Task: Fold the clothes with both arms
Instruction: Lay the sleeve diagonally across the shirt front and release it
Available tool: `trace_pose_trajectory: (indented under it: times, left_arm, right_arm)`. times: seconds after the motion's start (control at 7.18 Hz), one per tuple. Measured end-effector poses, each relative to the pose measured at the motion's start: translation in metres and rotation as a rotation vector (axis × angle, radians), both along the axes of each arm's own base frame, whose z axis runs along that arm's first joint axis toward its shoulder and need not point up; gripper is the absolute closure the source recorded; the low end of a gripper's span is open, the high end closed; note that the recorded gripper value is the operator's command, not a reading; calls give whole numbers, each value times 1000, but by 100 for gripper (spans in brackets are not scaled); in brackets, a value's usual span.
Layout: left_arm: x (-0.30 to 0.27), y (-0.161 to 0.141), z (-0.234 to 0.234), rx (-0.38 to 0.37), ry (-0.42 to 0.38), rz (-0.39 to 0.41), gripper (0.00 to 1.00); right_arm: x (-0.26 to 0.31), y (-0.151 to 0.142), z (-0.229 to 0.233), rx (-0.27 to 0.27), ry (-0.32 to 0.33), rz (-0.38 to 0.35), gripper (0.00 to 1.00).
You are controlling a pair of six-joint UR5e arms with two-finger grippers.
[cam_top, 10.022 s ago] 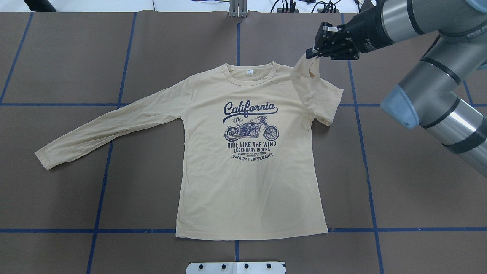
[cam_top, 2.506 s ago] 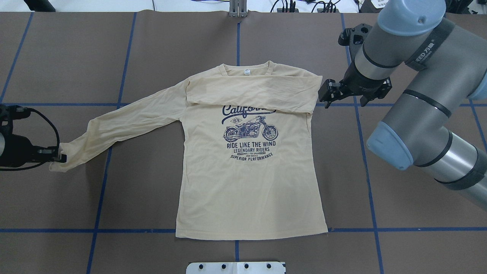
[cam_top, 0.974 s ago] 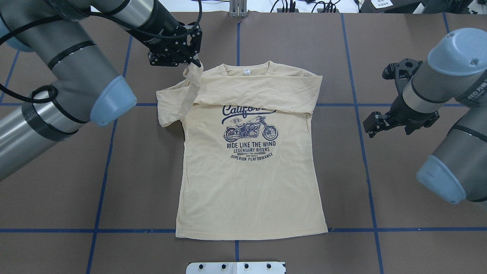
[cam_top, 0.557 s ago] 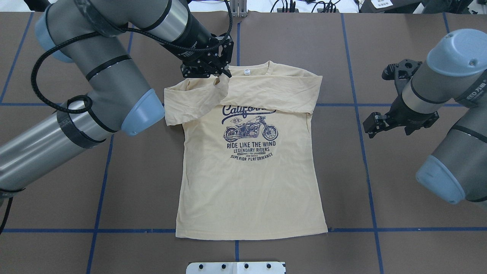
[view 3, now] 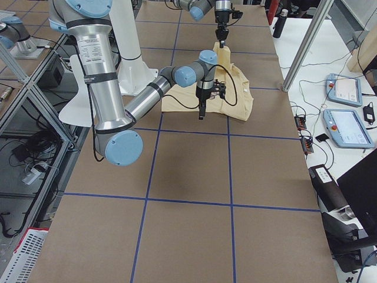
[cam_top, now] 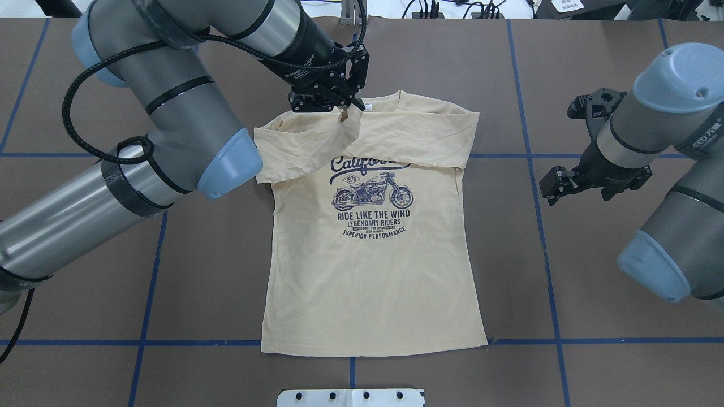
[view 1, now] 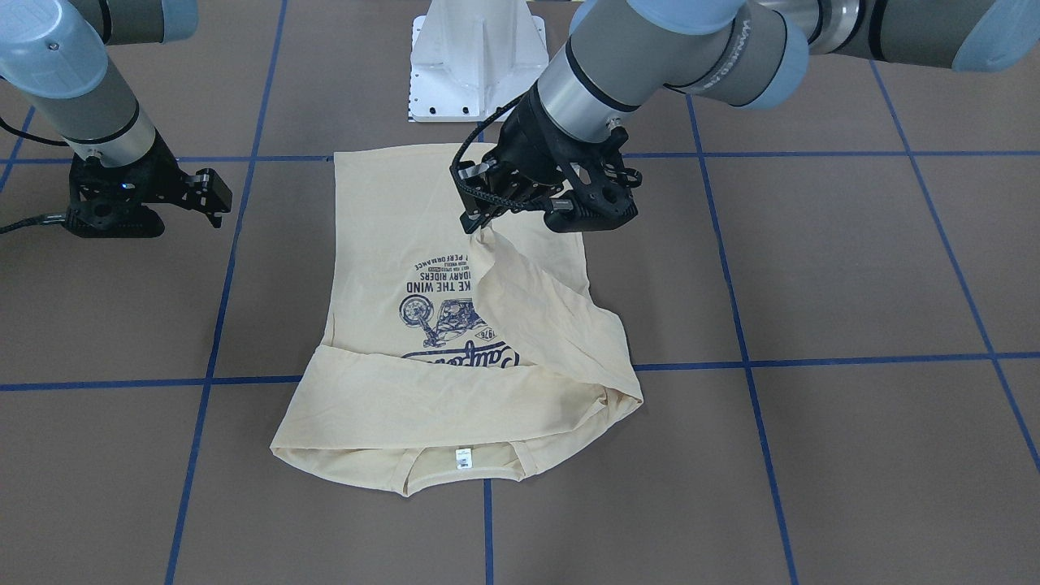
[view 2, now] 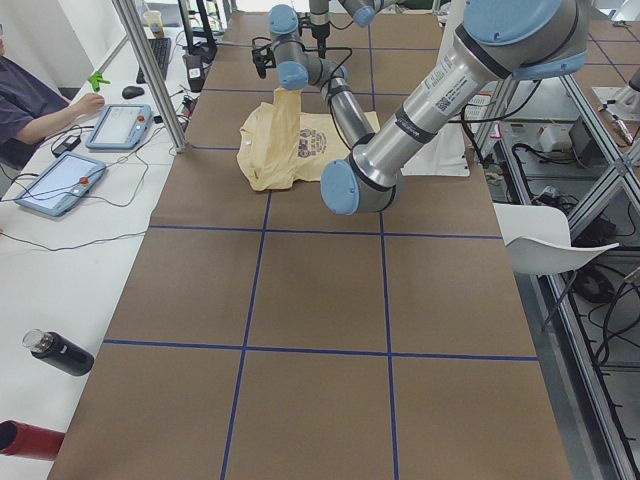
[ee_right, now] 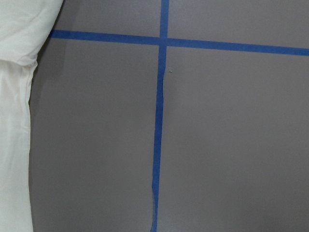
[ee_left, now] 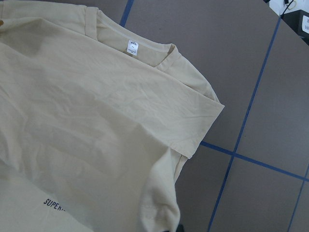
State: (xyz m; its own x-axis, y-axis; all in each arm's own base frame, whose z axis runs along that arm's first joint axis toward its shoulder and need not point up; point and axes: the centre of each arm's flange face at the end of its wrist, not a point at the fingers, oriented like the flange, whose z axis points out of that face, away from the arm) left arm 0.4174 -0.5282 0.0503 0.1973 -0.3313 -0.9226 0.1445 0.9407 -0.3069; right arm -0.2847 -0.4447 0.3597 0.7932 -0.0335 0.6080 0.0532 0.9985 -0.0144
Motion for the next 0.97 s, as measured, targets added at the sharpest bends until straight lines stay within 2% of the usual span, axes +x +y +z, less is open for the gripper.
trace_pose_trajectory:
  times: [0.28,0.97]
  left_arm:
    - [26,1,10,-16,5,16,100]
    - [120,-7,45,-21,4,-18,100]
  right_arm:
    - [-2,-1,1,-1,2,-1,0]
    - [-6,-4,3,-5,7,-2,0]
